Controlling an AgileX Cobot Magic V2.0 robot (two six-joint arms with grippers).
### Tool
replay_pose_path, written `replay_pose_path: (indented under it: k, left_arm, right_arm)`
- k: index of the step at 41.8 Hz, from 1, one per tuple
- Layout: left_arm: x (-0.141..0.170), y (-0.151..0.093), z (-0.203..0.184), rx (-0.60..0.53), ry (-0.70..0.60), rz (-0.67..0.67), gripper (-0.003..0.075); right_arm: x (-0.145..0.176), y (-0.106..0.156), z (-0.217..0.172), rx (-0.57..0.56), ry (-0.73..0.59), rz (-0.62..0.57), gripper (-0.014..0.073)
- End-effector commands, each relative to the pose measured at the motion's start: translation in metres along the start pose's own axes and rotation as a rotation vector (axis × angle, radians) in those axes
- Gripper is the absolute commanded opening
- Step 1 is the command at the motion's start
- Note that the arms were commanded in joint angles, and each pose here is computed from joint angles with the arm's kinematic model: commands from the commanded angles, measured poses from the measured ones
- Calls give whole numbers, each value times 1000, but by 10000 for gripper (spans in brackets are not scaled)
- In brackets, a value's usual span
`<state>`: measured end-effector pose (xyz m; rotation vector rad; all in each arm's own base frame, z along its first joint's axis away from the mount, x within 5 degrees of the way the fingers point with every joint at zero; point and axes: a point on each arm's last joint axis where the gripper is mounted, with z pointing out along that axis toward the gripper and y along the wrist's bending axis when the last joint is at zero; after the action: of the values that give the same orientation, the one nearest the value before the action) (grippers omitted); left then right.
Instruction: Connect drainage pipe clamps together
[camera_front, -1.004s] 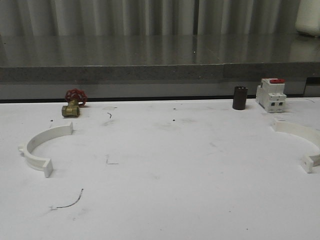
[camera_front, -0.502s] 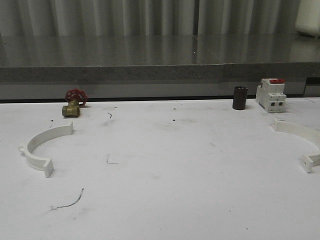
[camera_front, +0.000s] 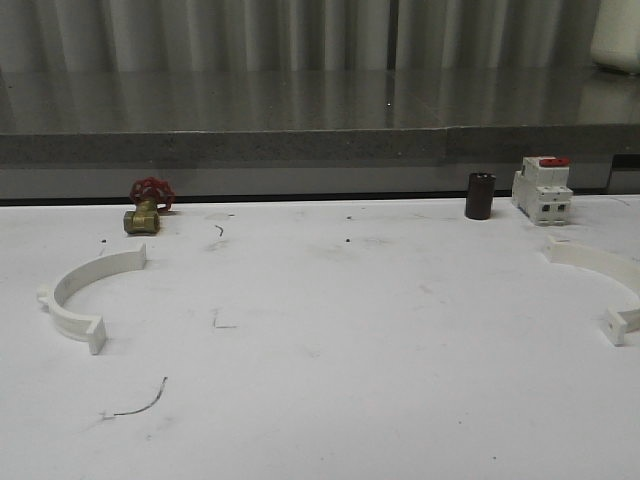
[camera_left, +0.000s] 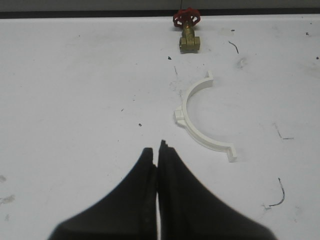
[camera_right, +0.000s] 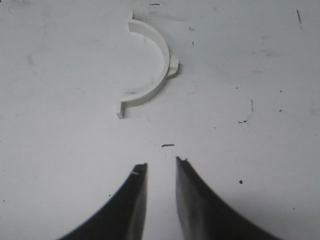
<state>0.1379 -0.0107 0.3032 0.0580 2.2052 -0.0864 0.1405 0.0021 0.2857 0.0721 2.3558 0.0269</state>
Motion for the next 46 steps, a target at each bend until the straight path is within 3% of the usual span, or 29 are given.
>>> replay_pose_path:
  k: [1,5,9,13,26,35,46]
  left_arm:
    - [-14,0,0,2,-82,-17,165]
    - [-17,0,5,0,-89,-18,373]
    - [-19,-1,12,14,-86,-46,475]
    - [-22,-2,23,27,-59,-55,482]
    - [-44,-36,81,132,168,123,482]
    - [-49,-45,134,152,335,72,482]
    - [-44,-48,187,136,401,61,482]
  right_arm:
    - [-13,1,-5,-5,-74,0,421]
    - [-13,1,-5,-5,-73,0,461]
    - [-13,1,-5,-5,-73,0,456]
    - [-13,1,-5,-5,-73,0,456]
    - [-13,1,-5,-5,-73,0,456]
    - [-13,1,-5,-5,-73,0,456]
    - [-13,1,-5,-5,-73,0,456]
